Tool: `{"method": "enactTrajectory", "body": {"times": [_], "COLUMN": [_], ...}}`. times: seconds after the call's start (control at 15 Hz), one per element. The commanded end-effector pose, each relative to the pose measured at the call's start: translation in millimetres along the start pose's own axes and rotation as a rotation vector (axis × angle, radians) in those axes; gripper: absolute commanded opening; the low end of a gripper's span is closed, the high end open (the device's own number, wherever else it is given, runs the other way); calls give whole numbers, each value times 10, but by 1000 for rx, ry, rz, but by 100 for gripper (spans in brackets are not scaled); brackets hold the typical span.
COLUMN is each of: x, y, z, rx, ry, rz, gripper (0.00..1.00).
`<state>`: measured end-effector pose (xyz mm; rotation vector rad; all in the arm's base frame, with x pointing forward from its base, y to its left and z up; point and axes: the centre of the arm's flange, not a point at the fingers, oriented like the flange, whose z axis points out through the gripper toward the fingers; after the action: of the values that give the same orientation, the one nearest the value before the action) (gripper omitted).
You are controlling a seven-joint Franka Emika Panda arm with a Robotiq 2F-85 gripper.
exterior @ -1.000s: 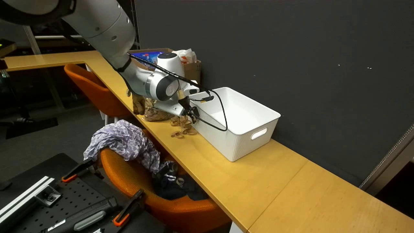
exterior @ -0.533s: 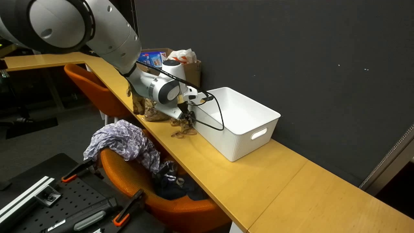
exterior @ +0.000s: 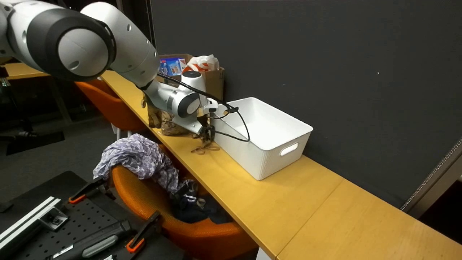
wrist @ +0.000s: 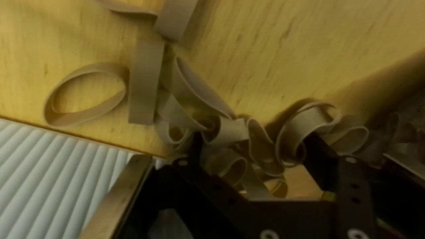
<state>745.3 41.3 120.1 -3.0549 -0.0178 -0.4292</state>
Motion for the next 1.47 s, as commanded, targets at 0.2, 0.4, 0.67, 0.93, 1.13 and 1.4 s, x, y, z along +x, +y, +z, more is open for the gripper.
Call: {"method": "enactTrajectory", "body": {"times": [0.2, 0.4, 0.67, 0.93, 1.13, 1.4], "x": [102, 58, -84, -178, -173, -90], "y": [66, 79, 25, -108, -245, -426], "z": [-6, -150, -534, -1118, -1703, -2618], "rx": [23, 26, 12, 0, -22, -60], "ry": [-5, -3, -24, -69, -108, -83], "rz": [5, 20, 45, 79, 95, 86], "gripper": [21, 0, 2, 2, 2, 2]}}
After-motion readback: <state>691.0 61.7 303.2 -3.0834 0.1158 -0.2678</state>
